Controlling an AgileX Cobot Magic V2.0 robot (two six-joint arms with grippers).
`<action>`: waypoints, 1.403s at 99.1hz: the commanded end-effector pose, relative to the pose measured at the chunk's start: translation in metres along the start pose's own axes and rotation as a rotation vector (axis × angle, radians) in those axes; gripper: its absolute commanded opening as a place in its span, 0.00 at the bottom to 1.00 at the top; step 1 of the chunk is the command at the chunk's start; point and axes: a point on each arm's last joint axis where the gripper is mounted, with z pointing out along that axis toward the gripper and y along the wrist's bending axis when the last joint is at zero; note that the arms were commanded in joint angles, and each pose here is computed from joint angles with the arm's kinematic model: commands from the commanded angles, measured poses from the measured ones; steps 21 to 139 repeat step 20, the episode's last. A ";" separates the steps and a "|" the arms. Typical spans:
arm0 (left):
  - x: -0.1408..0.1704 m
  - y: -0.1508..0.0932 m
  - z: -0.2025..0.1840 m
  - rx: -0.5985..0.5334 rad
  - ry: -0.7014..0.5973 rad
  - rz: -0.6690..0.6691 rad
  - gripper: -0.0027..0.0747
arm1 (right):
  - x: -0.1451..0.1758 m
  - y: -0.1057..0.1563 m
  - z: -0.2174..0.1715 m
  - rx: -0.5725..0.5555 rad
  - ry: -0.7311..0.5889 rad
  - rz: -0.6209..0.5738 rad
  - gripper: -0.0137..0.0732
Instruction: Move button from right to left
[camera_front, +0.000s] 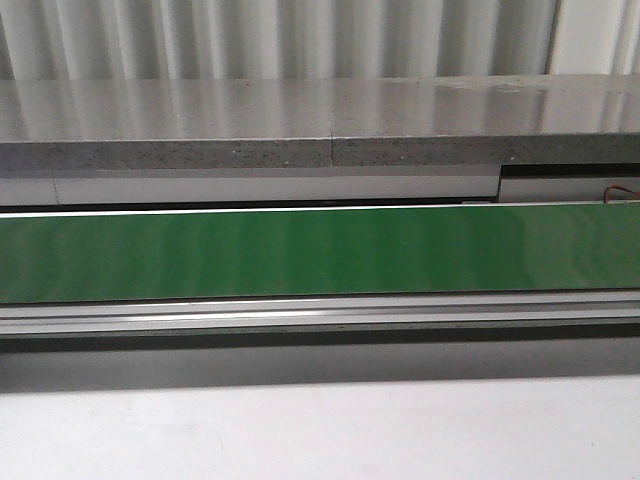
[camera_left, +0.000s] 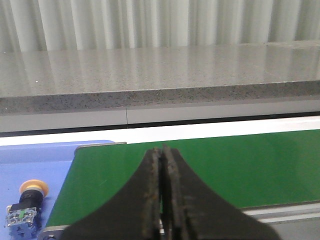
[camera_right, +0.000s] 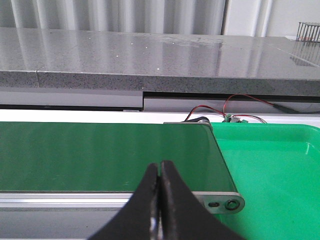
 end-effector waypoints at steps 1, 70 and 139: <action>0.005 0.000 -0.001 -0.005 -0.066 -0.010 0.01 | -0.014 0.001 -0.003 -0.009 -0.113 -0.013 0.08; 0.005 0.000 -0.001 -0.005 -0.066 -0.010 0.01 | -0.014 0.001 -0.003 -0.009 -0.113 -0.013 0.08; 0.005 0.000 -0.001 -0.005 -0.066 -0.010 0.01 | -0.014 0.001 -0.003 -0.009 -0.113 -0.013 0.08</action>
